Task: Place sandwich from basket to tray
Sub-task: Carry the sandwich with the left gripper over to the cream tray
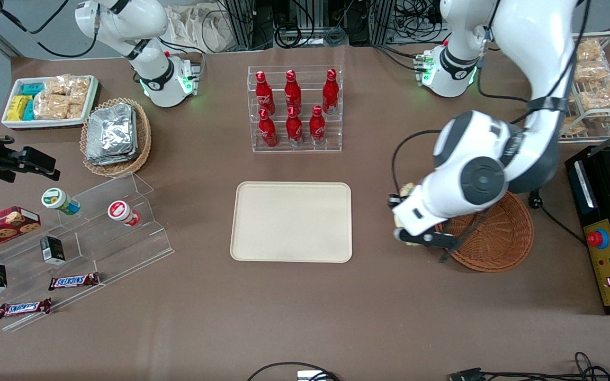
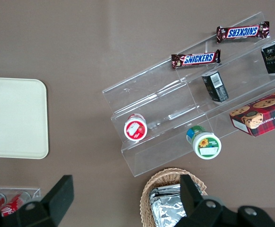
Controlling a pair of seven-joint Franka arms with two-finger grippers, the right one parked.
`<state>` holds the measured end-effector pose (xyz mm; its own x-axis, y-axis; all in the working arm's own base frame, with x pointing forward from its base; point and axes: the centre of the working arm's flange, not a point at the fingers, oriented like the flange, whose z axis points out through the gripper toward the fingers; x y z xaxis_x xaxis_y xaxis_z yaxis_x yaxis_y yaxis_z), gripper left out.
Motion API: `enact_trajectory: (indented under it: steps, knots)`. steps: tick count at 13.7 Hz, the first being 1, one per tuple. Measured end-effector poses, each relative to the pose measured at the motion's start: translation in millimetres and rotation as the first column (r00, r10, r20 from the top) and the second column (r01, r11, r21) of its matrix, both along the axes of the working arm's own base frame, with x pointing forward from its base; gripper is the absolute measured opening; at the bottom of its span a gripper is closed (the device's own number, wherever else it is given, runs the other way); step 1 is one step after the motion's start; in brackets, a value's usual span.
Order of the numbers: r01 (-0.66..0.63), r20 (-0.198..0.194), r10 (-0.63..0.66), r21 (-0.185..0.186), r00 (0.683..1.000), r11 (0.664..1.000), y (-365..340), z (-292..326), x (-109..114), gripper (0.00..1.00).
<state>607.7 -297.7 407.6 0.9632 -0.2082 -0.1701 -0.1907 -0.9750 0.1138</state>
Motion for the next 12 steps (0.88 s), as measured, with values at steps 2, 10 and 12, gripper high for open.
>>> enact_trajectory:
  steps: [2, 10, 12]
  knots:
    - [0.035, 0.014, -0.035, -0.016, 0.999, 0.999, -29.2, -16.1, -4.8, 0.2]
    - [0.109, -0.005, -0.109, -0.034, 0.994, 0.993, -106.6, -88.7, -33.1, 0.2]
    - [0.088, -0.018, -0.089, -0.03, 0.996, 0.996, -117.9, -109.2, -38.3, 0.2]
